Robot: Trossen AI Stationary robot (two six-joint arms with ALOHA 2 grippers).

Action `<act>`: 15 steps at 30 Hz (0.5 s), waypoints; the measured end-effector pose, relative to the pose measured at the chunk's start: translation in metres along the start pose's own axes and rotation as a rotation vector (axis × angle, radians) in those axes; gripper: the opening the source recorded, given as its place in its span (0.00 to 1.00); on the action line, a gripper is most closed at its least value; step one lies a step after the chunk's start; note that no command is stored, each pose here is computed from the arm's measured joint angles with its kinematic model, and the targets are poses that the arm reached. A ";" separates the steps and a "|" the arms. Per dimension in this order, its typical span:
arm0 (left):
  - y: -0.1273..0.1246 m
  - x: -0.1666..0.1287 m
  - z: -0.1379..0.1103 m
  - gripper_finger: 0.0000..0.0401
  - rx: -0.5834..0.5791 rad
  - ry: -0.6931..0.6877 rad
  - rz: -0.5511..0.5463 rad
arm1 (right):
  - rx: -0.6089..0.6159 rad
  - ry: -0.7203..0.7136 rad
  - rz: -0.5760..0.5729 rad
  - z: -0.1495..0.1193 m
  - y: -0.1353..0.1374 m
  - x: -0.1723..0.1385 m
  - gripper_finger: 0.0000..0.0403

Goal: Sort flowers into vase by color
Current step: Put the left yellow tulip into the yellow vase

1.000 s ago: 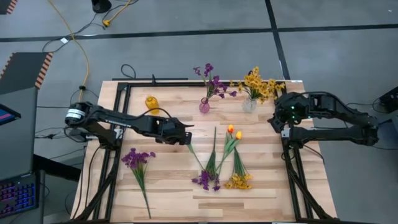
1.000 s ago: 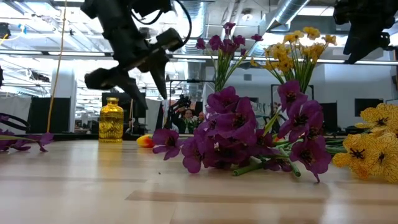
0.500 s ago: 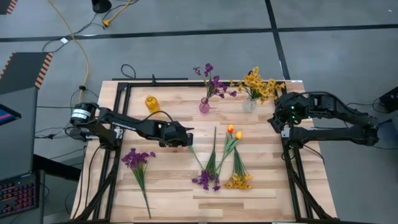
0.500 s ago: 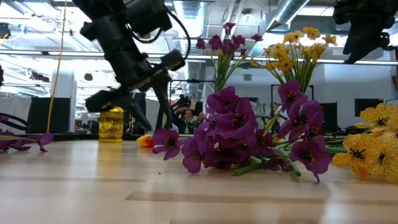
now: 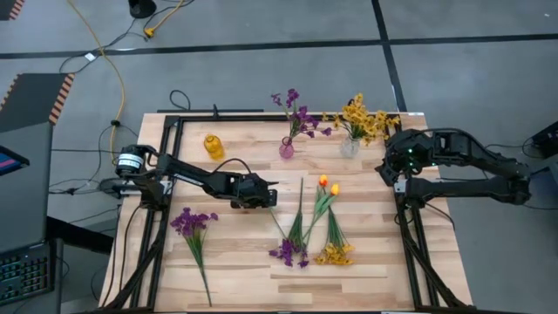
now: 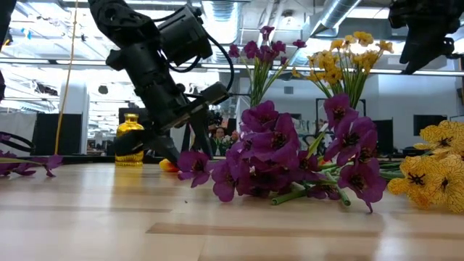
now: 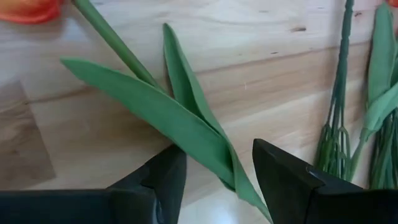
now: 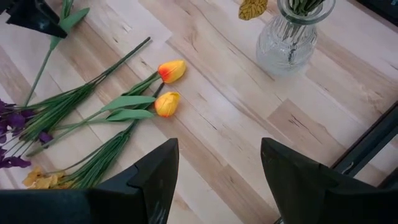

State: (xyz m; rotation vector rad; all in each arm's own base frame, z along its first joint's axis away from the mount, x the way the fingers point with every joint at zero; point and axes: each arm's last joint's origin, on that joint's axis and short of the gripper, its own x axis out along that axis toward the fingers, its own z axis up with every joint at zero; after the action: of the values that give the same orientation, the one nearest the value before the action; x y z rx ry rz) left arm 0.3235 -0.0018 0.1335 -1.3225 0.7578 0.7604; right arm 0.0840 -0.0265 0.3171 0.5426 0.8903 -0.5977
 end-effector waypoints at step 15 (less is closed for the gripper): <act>0.000 0.001 0.002 0.11 0.043 -0.014 0.003 | 0.003 -0.001 -0.002 0.000 0.000 0.000 0.63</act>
State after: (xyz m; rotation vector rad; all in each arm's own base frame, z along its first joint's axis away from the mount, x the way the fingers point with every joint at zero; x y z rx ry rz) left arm 0.3237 0.0001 0.1329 -1.2771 0.7612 0.7508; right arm 0.0840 -0.0265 0.3171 0.5444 0.8894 -0.6009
